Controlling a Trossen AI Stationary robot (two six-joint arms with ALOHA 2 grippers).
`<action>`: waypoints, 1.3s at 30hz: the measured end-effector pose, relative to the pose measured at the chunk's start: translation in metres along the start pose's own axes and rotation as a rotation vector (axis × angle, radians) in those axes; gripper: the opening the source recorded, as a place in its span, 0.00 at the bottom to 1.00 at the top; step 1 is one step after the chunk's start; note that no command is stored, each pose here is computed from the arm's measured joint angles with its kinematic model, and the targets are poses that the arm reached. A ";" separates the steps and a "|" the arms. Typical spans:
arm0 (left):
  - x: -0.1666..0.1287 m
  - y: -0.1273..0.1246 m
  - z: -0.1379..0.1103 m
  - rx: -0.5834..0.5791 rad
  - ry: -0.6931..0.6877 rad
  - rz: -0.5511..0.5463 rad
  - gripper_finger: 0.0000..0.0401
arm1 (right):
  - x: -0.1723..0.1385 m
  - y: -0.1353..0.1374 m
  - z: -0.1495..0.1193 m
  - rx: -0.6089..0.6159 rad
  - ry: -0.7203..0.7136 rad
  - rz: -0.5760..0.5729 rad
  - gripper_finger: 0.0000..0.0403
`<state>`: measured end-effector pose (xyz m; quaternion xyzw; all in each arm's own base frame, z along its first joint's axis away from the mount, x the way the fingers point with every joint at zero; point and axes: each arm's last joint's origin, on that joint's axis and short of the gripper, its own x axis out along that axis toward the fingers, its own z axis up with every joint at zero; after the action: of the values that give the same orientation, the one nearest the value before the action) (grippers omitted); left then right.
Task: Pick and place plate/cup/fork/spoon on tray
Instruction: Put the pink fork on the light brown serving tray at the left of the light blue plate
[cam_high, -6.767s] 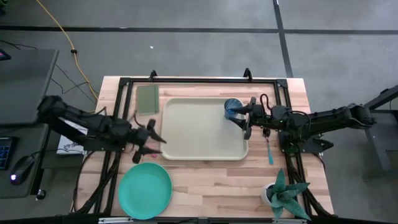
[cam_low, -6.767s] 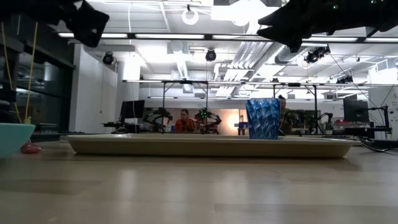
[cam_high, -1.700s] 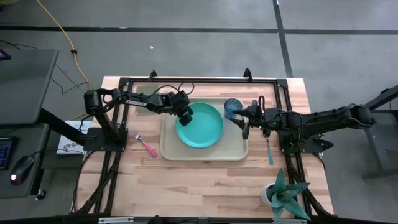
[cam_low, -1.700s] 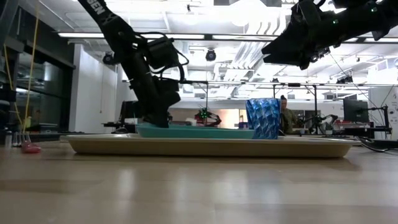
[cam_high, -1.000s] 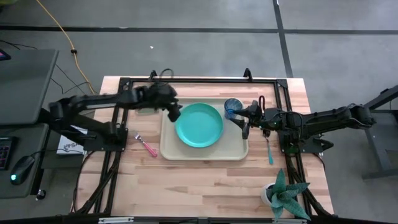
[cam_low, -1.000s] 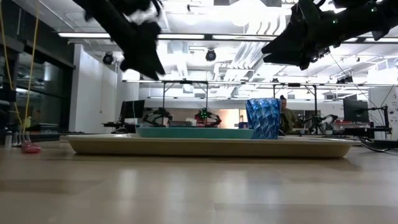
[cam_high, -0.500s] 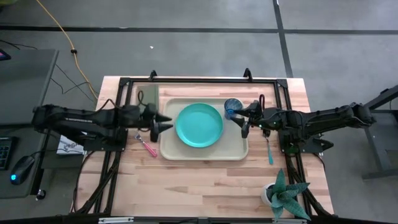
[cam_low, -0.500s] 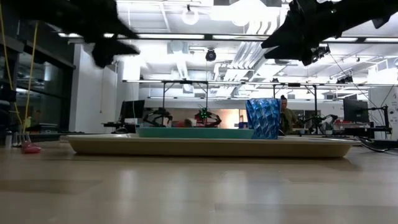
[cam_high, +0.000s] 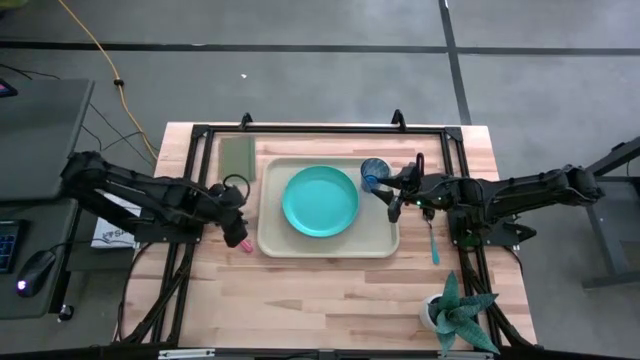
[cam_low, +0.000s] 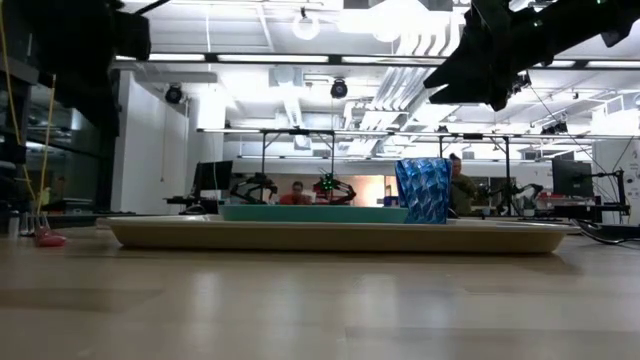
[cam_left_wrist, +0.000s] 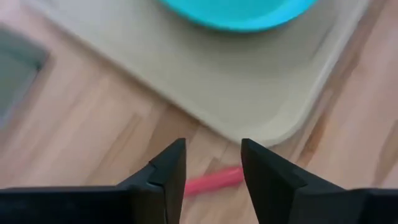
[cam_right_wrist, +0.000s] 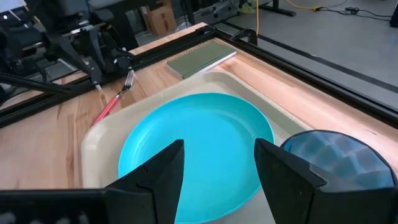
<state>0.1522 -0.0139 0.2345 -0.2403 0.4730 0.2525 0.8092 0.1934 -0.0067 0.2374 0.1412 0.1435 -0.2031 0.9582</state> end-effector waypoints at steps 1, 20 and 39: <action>0.001 -0.003 0.000 -0.024 0.036 0.000 0.33 | 0.000 0.000 0.000 -0.001 0.001 0.000 0.47; 0.062 -0.041 -0.028 0.960 0.480 0.138 0.30 | 0.000 -0.001 -0.003 -0.019 0.031 -0.012 0.47; 0.098 -0.046 -0.041 1.208 0.625 0.266 0.47 | 0.000 -0.002 -0.005 -0.028 0.050 -0.020 0.47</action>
<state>0.1966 -0.0564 0.1368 0.2511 0.7670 -0.0390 0.5892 0.1913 -0.0068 0.2322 0.1313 0.1714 -0.2068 0.9543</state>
